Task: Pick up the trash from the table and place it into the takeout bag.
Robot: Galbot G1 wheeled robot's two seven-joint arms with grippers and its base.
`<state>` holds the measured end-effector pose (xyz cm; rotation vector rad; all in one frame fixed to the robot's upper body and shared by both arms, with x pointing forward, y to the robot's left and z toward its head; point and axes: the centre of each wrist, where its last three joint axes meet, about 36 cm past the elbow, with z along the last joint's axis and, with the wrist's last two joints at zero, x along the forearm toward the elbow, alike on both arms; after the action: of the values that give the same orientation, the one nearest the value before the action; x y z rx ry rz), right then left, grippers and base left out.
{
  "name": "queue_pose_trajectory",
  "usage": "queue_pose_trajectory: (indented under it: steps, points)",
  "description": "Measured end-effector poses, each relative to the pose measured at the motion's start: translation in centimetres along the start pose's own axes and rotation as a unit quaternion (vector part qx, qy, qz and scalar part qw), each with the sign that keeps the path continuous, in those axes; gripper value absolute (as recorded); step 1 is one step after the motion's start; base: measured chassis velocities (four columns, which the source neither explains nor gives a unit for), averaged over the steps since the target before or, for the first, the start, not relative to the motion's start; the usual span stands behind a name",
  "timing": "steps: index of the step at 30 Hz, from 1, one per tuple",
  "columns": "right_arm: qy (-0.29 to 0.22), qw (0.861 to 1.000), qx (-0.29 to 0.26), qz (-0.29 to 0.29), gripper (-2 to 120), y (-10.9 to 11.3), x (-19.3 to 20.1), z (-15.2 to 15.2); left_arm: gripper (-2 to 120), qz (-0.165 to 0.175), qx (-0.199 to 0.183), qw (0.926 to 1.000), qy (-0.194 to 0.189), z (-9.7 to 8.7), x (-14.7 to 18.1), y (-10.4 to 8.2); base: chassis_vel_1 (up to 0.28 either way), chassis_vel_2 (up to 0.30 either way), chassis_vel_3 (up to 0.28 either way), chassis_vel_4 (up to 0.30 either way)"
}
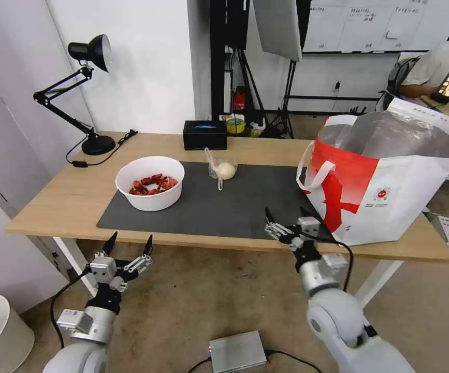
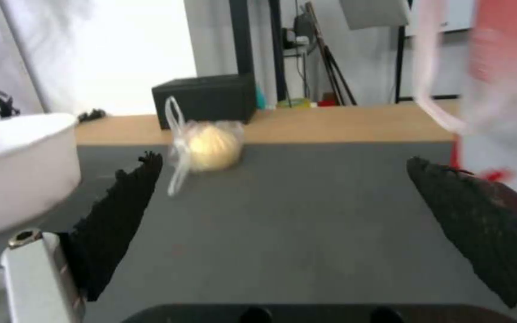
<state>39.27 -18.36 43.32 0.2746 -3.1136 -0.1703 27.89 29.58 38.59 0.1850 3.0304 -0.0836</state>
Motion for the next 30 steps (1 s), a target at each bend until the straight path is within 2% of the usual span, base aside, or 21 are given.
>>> queue_pose_trajectory:
  steps: [6, 13, 15, 19, 22, 30]
  points:
    - [0.004, 1.000, 0.004, -0.014, 100, 1.2, -4.7, -1.6, 100, -0.007, -0.002, 1.0000, 0.002, 0.0, 0.3, 0.3, 0.000, 0.000, 0.000, 0.000]
    - [0.036, 0.999, 0.006, -0.027, 100, 3.8, -9.7, -2.4, 100, -0.014, -0.001, 0.9999, 0.004, 0.1, 0.8, 0.4, 0.000, 0.000, 0.000, 0.000]
    - [0.043, 0.999, 0.017, -0.023, 100, 5.0, -12.5, -3.6, 100, -0.018, -0.005, 0.9998, 0.004, 0.0, 1.0, 0.8, 0.000, 0.000, 0.000, 0.000]
    - [0.052, 0.998, 0.025, -0.022, 100, 5.7, -14.3, -4.9, 100, -0.022, -0.007, 0.9997, 0.004, -0.1, 1.3, 1.2, 0.000, 0.000, 0.000, 0.000]
    - [0.072, 0.997, 0.037, -0.020, 100, 6.5, -16.8, -6.8, 100, -0.024, -0.009, 0.9997, 0.004, -0.1, 1.5, 1.5, 0.000, 0.000, 0.000, 0.000]
    - [0.132, 0.990, 0.046, -0.015, 100, 7.4, -20.2, -8.7, 100, -0.025, -0.008, 0.9997, 0.002, -0.1, 1.4, 1.5, 0.000, 0.000, 0.000, 0.000]
